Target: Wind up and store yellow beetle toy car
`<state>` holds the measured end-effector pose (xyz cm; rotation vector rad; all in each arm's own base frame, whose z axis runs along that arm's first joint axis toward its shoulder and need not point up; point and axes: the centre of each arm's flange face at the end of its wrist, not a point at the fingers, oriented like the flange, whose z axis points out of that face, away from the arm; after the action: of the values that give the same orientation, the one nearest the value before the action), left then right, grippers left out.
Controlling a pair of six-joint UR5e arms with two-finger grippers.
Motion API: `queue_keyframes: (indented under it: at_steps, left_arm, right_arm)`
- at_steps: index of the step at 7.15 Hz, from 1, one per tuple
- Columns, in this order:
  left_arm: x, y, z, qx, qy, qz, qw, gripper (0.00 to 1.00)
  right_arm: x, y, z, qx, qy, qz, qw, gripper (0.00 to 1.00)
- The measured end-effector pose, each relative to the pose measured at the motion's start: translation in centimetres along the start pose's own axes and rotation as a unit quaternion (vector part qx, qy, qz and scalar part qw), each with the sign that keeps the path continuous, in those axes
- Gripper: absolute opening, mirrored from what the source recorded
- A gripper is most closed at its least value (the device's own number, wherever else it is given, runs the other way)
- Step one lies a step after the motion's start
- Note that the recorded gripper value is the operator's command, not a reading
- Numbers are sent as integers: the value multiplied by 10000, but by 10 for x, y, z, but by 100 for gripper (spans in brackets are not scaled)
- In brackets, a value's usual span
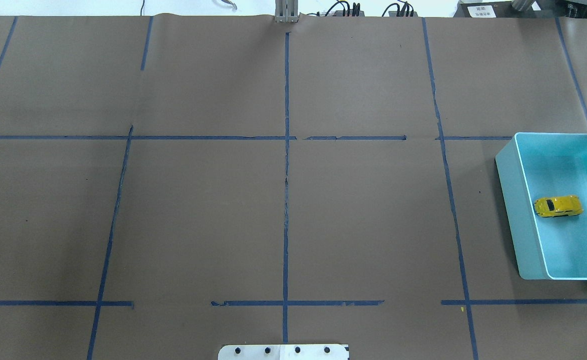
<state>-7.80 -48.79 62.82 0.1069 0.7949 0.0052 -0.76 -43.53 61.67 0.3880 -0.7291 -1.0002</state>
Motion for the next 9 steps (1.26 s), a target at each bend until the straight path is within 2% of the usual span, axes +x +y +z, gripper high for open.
queue_keyframes:
  at_steps: [2,3,4,5,6,7,8,9]
  left_arm:
    - [1,-1,0,1,2,4,10000,100]
    - [0,-1,1,-7,0,-2,10000,100]
    - [0,-1,1,-9,-1,-2,10000,100]
    - [0,-1,1,-12,-1,0,10000,100]
    - [0,-1,1,-15,-3,-3,10000,100]
    - [0,-1,2,-19,-5,-5,10000,100]
    - [0,-1,2,-20,-5,-6,10000,100]
    - [-1,-1,2,-26,-5,-7,10000,100]
  right_arm:
    - [8,32,-13,-2,-69,715,9974,100]
    - [10,43,-16,-19,-92,1270,9919,100]
    - [10,51,-17,-40,-108,2047,9788,100]
    - [10,55,-19,-50,-103,2931,9560,100]
    - [11,57,-21,-51,-78,3798,9250,100]
    - [12,59,-25,-23,-32,4636,8861,100]
    - [12,60,-30,18,31,5243,8515,100]
    - [15,63,-34,12,153,5539,8325,100]
